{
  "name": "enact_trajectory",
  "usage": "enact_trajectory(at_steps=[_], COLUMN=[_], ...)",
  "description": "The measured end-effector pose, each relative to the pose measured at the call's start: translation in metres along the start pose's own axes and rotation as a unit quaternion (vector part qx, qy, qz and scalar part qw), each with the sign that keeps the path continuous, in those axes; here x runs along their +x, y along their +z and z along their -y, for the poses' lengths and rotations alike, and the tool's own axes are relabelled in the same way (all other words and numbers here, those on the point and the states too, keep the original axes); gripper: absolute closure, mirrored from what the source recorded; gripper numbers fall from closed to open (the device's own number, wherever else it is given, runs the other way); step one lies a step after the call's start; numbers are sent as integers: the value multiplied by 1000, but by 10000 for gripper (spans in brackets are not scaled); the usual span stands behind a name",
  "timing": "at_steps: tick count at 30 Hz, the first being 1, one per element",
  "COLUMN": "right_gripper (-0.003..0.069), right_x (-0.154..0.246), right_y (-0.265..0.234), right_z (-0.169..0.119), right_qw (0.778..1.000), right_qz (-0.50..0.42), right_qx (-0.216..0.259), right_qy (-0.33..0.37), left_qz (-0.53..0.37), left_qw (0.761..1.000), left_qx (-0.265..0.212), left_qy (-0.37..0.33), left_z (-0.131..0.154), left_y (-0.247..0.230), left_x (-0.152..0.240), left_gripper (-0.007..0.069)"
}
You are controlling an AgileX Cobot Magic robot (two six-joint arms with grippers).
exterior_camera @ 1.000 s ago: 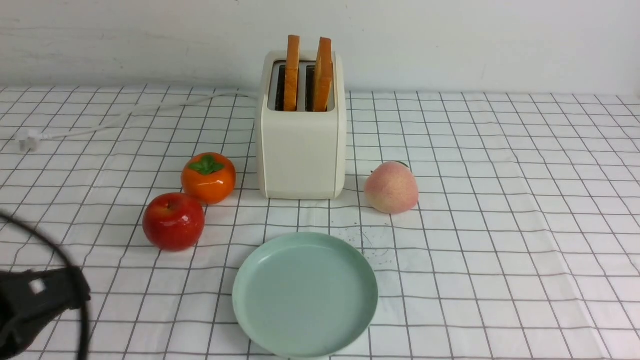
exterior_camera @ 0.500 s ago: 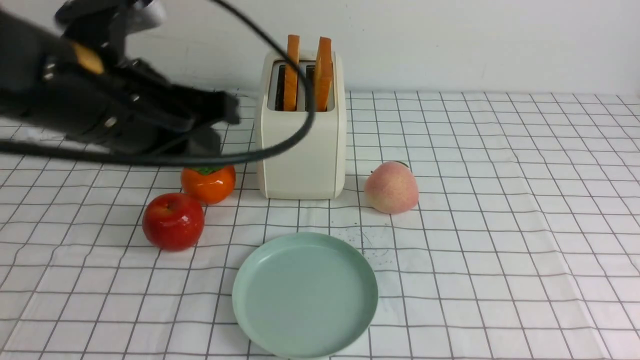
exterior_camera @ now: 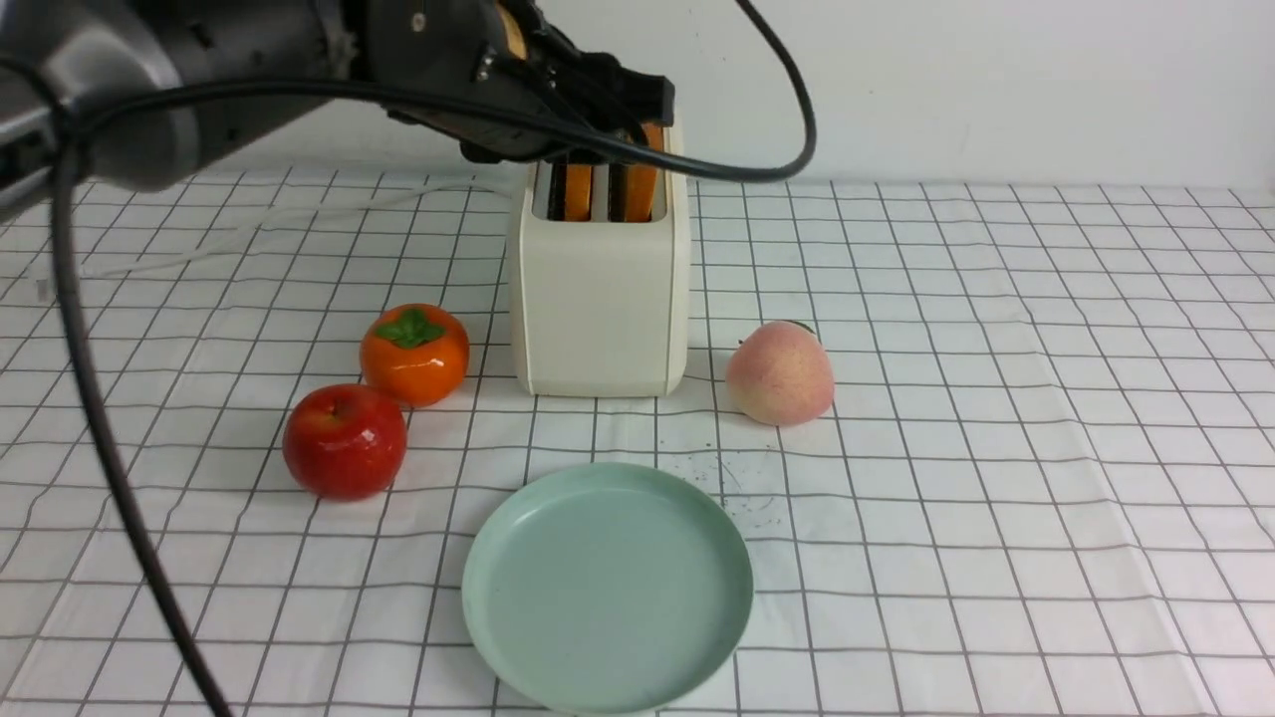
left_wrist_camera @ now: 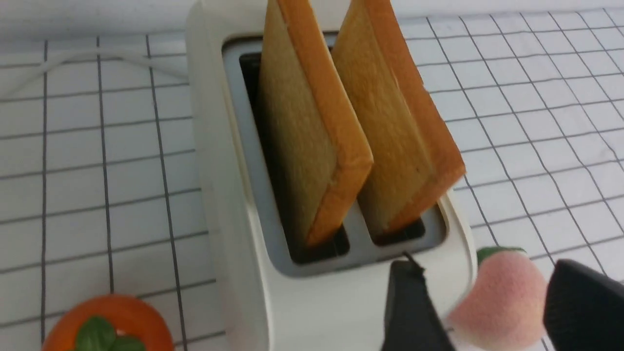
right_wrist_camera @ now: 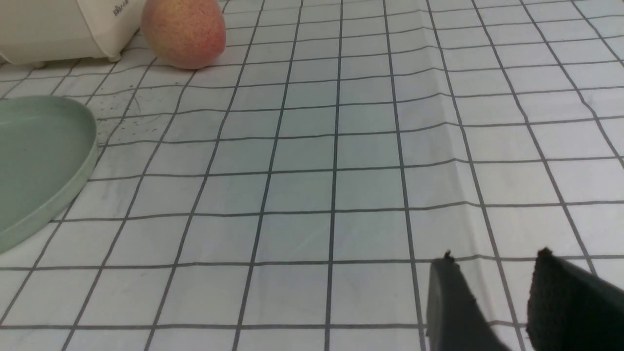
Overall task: Take toasted bread from bread machine on white checkered table place on plate.
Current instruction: 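Reach for a toast slice standing in the toaster with the left gripper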
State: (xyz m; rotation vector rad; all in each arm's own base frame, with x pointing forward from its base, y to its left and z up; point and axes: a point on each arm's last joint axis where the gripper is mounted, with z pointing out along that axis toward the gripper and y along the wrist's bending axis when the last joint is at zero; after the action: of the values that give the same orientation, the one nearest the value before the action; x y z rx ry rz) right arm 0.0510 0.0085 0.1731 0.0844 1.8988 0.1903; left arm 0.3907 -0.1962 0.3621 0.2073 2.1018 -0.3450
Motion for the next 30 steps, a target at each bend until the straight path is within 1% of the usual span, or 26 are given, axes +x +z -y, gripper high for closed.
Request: enact_trajectory(at_steps=[3, 4, 7, 10, 18, 19, 20, 21, 23, 25, 26, 27, 28, 30], right_gripper=[418, 418, 418, 418, 418, 418, 418, 418, 418, 418, 418, 418, 418, 418], right_x=[0, 0, 0, 0, 0, 0, 0, 0, 0, 0, 0, 0, 0, 0], right_y=[0, 0, 0, 0, 0, 0, 0, 0, 0, 0, 0, 0, 0, 0], right_z=[0, 0, 0, 0, 0, 0, 0, 0, 0, 0, 0, 0, 0, 0], right_qw=[1000, 1000, 1000, 1000, 1000, 1000, 1000, 1000, 1000, 1000, 1000, 1000, 1000, 1000], right_qz=[0, 0, 0, 0, 0, 0, 0, 0, 0, 0, 0, 0, 0, 0], right_qx=[0, 0, 0, 0, 0, 0, 0, 0, 0, 0, 0, 0, 0, 0], right_qy=[0, 0, 0, 0, 0, 0, 0, 0, 0, 0, 0, 0, 0, 0], left_qz=[15, 24, 34, 47, 43, 43, 45, 46, 52, 57, 58, 62, 63, 86], left_qw=[1000, 999, 998, 998, 998, 998, 998, 998, 998, 998, 998, 997, 997, 996], left_qx=[-9, -16, -27, -34, -38, -37, -35, -35, -30, -29, -29, -29, -28, -26], left_qy=[15, 30, 42, 36, 23, 22, 22, 22, 20, 20, 21, 20, 20, 16], left_z=[0, -1, -3, -6, -14, -14, -14, -14, -13, -13, -13, -12, -12, -11], left_y=[10, 19, 26, 34, 58, 60, 62, 62, 62, 60, 59, 55, 53, 29], left_x=[-3, -4, -3, -3, 9, 10, 10, 10, 9, 7, 6, 3, 2, -14], left_gripper=[187, 189, 209, 235, 255, 270, 311, 318, 431, 560, 601, 624, 627, 638])
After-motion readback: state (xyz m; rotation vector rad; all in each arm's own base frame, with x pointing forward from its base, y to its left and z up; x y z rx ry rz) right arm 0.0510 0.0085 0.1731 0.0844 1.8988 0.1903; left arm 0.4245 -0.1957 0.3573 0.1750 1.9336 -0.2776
